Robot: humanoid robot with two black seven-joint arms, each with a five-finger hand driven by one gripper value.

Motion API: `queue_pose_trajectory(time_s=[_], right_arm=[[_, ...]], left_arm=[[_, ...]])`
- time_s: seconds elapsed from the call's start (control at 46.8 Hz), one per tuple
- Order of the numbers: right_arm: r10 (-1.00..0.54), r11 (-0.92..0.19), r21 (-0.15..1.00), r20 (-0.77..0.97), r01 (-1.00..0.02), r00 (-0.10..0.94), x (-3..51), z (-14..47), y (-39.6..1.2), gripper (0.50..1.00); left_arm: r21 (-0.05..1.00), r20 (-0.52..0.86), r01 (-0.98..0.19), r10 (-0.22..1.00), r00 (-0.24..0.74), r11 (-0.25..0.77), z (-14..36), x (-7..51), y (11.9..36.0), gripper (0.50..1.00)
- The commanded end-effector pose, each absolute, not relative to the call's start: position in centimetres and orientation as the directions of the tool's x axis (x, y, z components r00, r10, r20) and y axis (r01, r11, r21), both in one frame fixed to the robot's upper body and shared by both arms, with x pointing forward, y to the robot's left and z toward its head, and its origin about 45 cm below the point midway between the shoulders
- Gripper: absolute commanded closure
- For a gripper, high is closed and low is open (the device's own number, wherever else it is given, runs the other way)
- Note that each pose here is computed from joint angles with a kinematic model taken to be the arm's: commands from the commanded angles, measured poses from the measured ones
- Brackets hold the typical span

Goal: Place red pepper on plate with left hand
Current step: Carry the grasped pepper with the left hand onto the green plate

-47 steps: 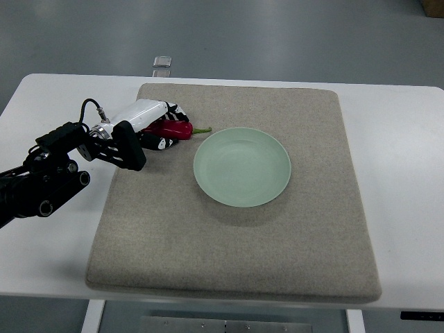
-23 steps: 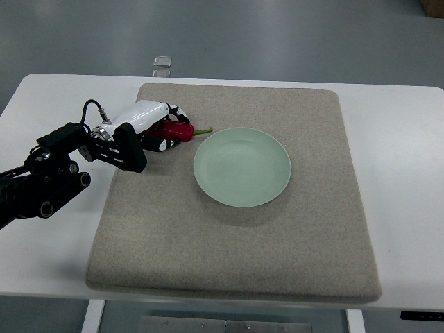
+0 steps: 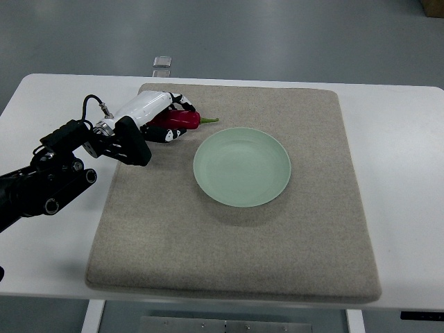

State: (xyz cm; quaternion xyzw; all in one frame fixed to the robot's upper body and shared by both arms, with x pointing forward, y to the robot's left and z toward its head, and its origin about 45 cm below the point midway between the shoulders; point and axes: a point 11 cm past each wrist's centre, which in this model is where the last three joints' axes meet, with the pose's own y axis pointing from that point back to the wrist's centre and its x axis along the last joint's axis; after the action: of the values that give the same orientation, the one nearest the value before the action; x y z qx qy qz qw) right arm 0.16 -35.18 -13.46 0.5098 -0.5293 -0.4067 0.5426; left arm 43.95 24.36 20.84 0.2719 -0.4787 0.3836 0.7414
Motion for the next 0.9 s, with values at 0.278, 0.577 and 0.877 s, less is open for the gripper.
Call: queue_pose_trajectory(time_s=[0.278,0.577,0.877], right_arm=[[-0.981,0.149,0.984,0.16,-0.098,0.109,0.2,-13.5,-35.2,0.572],[-0.981,0.149,0.984,0.16,-0.098,0.109,0.2,-13.5,-35.2,0.572],[-0.981,0.149,0.984,0.16,-0.098,0.109,0.2,-13.5,-35.2,0.572]], left_arm=[[-0.043,0.905,-0.729,0.336,0.261,0.683,23.1,42.1,19.4,1.0],[-0.045,0.895,-0.597,0.298,0.333,0.801,22.8,39.1,14.8,1.0],[-0.011,0.893,-0.573,0.265,0.363,0.82,21.6,38.4,13.9,1.0]])
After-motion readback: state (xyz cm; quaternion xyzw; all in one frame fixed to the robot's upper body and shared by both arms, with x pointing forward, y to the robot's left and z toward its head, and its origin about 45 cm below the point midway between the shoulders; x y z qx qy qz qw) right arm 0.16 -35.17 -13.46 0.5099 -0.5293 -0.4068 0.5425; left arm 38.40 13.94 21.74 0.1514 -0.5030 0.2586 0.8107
